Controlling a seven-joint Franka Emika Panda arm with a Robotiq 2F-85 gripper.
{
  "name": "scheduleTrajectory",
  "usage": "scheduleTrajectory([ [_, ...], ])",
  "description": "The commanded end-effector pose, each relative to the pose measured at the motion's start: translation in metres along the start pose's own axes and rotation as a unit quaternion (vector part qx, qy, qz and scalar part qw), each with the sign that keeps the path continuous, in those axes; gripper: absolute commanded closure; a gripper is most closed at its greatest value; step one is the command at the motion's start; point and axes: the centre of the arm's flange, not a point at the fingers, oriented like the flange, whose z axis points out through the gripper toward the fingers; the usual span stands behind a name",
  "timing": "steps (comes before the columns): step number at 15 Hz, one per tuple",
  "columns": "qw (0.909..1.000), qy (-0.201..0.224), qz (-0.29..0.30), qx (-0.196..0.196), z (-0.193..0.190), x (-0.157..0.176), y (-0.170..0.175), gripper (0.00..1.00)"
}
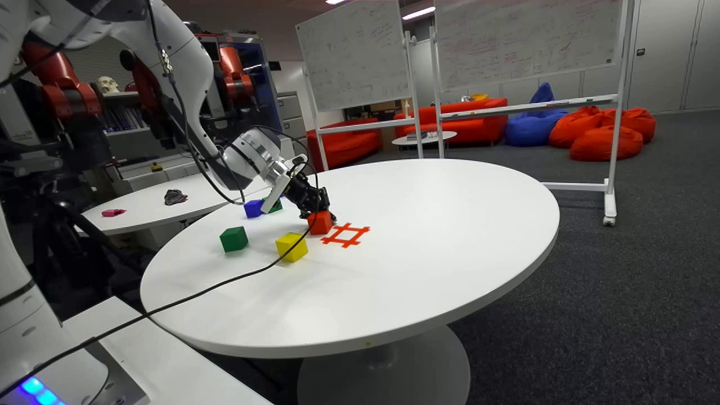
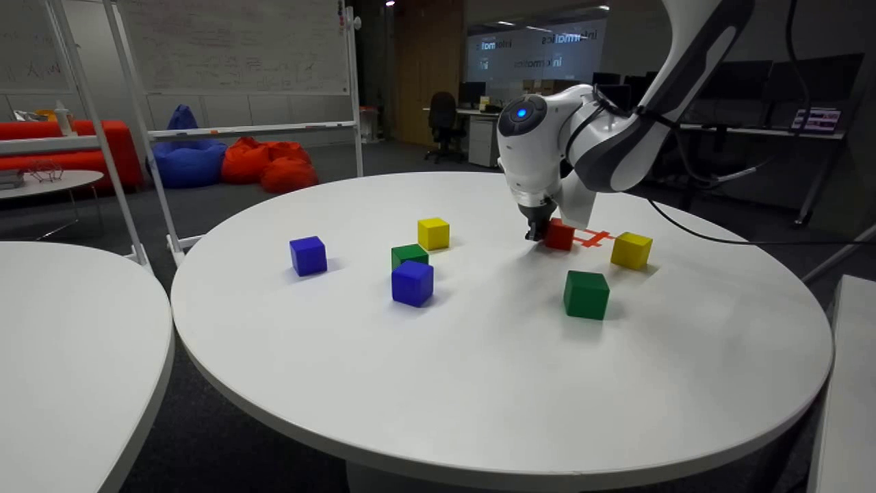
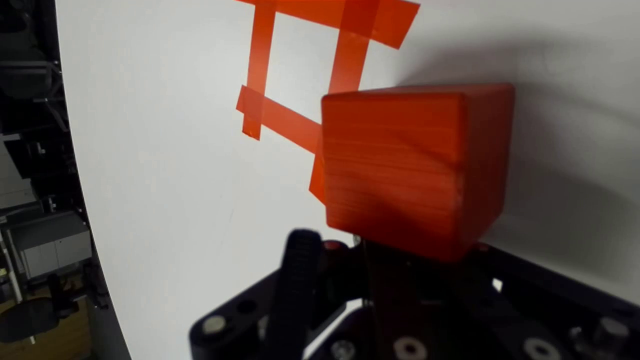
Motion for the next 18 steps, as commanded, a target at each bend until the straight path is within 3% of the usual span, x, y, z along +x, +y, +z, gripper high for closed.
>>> scheduleTrajectory([
  [1,1.0,-0.001,-0.003,-0.002,0.001,-0.001,0.001,1.0],
  [18,0.9924,0.005,-0.114,-0.046,-0.013,0.019,-0.053,1.0],
])
